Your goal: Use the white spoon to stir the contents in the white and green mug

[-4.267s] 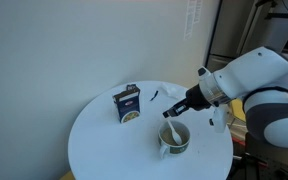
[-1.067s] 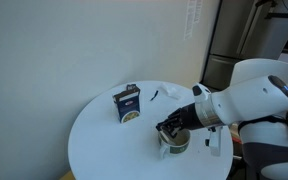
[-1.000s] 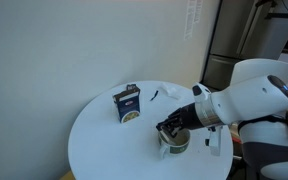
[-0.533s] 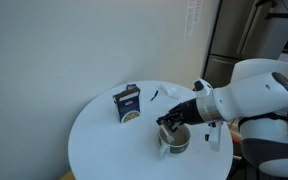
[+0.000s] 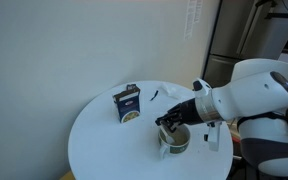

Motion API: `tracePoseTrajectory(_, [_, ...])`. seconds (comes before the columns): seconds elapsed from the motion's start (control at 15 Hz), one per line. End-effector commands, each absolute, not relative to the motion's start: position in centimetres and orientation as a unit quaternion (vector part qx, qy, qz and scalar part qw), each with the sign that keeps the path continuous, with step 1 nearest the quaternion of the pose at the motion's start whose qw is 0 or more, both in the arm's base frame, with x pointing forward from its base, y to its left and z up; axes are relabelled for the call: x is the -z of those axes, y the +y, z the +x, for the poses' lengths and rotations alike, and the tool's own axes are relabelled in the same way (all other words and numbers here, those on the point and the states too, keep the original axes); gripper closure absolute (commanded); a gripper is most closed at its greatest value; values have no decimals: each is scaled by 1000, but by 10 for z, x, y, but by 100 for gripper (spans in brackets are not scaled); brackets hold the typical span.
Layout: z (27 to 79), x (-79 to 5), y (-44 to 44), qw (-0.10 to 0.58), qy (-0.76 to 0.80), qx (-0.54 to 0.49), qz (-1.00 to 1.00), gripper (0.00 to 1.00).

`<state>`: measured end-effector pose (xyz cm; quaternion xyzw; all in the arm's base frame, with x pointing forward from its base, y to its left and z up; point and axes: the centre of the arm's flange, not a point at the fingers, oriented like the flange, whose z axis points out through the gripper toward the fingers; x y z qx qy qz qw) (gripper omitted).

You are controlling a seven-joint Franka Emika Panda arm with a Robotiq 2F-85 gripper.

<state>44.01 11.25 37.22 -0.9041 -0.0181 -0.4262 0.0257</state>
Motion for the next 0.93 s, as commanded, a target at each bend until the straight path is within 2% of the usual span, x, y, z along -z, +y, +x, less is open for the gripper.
tracePoseTrajectory(0.0, [440, -369, 107, 36, -15, 409, -912, 97])
tracePoseTrajectory(0.53, [437, -374, 106, 11, -14, 443, -896, 97])
tracePoseTrajectory(0.87, [440, -378, 110, 33, -27, 442, -896, 97])
